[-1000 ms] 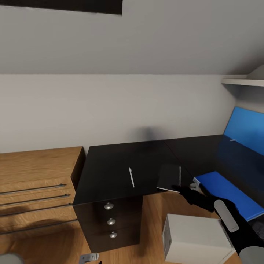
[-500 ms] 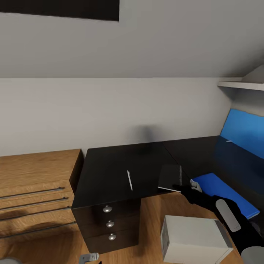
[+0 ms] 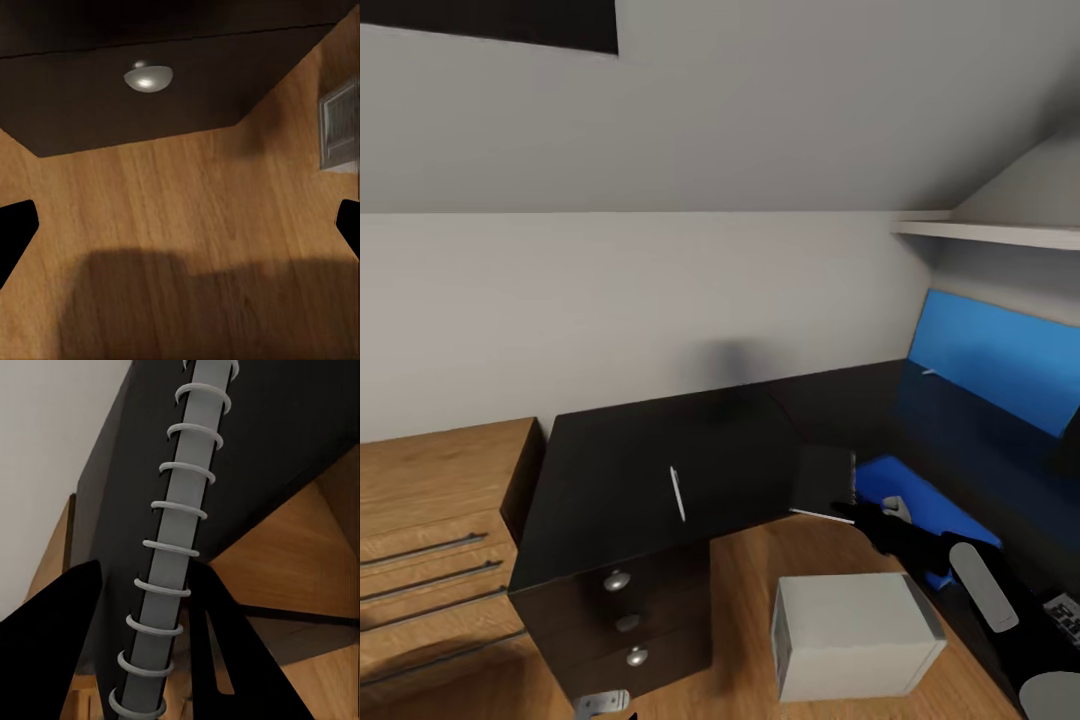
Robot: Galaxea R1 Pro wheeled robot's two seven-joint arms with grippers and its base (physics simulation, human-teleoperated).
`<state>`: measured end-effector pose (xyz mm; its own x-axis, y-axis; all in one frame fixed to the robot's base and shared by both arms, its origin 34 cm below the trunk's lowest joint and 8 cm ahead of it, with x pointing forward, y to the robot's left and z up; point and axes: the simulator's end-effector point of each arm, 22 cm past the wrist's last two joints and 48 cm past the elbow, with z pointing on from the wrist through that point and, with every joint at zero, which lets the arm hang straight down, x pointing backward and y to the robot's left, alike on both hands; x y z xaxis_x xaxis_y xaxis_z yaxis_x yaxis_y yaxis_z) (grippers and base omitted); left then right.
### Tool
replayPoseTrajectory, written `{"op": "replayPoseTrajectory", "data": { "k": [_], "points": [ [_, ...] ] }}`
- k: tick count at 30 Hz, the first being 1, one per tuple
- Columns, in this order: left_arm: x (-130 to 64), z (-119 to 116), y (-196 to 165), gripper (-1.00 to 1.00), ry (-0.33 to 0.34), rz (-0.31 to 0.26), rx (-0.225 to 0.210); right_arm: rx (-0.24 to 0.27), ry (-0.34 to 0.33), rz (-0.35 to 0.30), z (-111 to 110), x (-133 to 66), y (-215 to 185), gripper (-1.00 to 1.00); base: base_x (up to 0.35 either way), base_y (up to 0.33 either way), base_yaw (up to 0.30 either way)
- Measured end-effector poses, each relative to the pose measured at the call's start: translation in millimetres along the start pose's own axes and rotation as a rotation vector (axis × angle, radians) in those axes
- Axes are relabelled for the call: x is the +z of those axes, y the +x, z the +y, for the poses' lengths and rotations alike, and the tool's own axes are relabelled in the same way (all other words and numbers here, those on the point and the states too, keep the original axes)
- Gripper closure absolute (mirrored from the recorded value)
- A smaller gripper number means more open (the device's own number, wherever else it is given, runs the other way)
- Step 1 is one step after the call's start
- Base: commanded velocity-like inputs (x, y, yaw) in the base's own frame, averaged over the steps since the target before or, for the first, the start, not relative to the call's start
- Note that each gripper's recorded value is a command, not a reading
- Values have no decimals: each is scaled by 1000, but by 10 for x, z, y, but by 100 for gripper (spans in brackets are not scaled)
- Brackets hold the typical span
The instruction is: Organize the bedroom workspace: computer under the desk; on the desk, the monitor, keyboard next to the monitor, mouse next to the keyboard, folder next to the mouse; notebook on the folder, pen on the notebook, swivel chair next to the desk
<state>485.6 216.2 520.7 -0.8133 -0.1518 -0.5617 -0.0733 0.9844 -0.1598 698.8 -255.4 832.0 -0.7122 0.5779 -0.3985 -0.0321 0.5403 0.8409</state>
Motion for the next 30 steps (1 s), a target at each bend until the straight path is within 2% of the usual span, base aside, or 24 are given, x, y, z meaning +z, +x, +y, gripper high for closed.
{"op": "replayPoseTrajectory", "data": {
  "k": [15, 23, 30],
  "points": [
    [0, -2, 2, -100, 0, 1, 0, -7, 3, -3, -11, -27, -29, 100, 0, -2, -255],
    [-2, 18, 0, -100, -2, 0, 0, -5, 14, -27, -68, -100, -126, 100, 39, -172, -48],
    [-2, 24, -2, -100, -3, 0, 1, -3, 21, -48, -118, -168, -210, 100, 10, -48, -4]
  ]
}}
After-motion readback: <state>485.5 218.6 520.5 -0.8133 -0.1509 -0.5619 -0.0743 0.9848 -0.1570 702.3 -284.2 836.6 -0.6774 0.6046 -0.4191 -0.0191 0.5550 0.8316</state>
